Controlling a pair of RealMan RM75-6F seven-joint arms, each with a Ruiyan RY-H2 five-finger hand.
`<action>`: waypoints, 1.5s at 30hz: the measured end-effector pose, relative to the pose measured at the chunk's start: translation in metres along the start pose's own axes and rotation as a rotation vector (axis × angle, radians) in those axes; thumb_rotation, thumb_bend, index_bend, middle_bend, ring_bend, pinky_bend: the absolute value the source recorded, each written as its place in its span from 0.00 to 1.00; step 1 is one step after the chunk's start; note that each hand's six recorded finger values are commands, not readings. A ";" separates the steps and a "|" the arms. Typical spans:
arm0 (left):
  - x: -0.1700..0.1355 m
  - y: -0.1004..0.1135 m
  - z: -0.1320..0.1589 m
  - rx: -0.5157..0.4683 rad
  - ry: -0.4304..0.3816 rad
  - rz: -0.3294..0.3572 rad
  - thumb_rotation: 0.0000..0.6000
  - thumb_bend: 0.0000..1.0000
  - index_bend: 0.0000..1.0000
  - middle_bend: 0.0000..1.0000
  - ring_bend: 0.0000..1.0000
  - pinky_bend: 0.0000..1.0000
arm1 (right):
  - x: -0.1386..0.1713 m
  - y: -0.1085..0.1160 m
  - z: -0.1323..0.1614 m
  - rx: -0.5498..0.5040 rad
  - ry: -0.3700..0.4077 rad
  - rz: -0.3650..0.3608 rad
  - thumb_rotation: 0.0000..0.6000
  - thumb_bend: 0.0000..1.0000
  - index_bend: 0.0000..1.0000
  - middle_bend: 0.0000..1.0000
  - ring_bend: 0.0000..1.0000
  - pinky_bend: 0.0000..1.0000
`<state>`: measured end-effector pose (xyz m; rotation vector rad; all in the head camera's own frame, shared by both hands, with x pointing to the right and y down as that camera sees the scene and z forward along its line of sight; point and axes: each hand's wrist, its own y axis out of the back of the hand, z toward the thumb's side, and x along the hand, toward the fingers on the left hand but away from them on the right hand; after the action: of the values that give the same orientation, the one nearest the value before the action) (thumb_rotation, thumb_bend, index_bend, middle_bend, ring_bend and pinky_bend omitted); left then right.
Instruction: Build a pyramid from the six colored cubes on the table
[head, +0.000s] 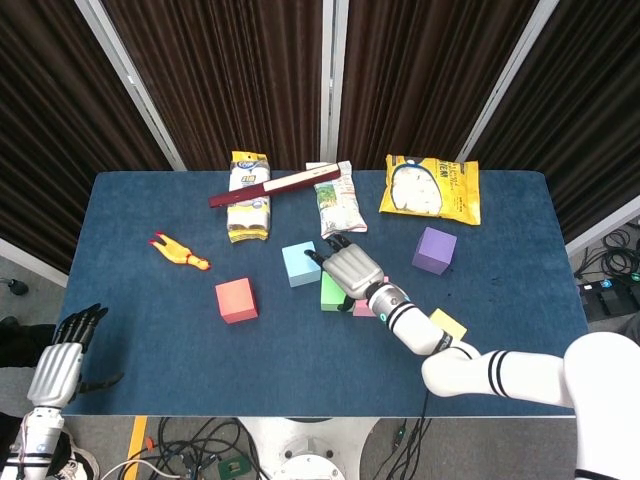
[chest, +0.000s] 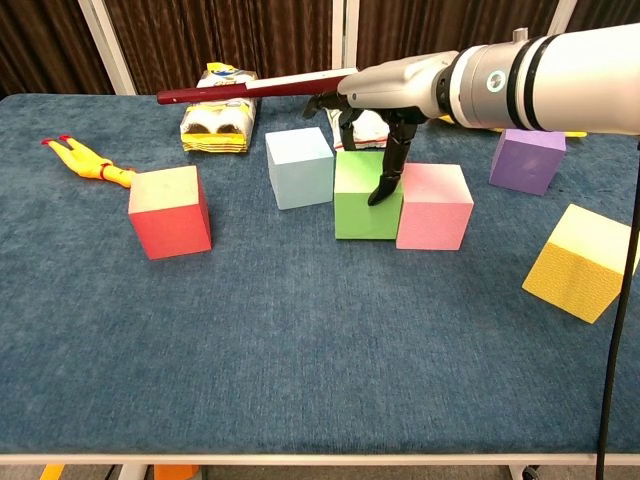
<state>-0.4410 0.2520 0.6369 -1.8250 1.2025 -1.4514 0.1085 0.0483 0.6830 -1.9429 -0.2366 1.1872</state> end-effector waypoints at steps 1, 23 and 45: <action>0.000 0.000 0.000 0.000 -0.001 0.001 1.00 0.00 0.09 0.03 0.00 0.04 | 0.000 -0.001 0.000 0.001 0.002 0.004 1.00 0.00 0.00 0.42 0.05 0.00; 0.000 0.000 -0.001 -0.001 -0.001 0.002 1.00 0.00 0.09 0.03 0.00 0.04 | -0.002 -0.011 -0.001 0.005 -0.004 0.043 1.00 0.00 0.00 0.35 0.02 0.00; 0.000 0.001 0.000 -0.005 -0.004 0.006 1.00 0.00 0.09 0.03 0.00 0.04 | 0.017 0.006 -0.002 -0.058 0.016 0.037 1.00 0.00 0.00 0.14 0.00 0.00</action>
<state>-0.4415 0.2520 0.6363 -1.8250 1.2091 -1.4423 0.1176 0.0530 0.6681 -2.0142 -0.2292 1.1999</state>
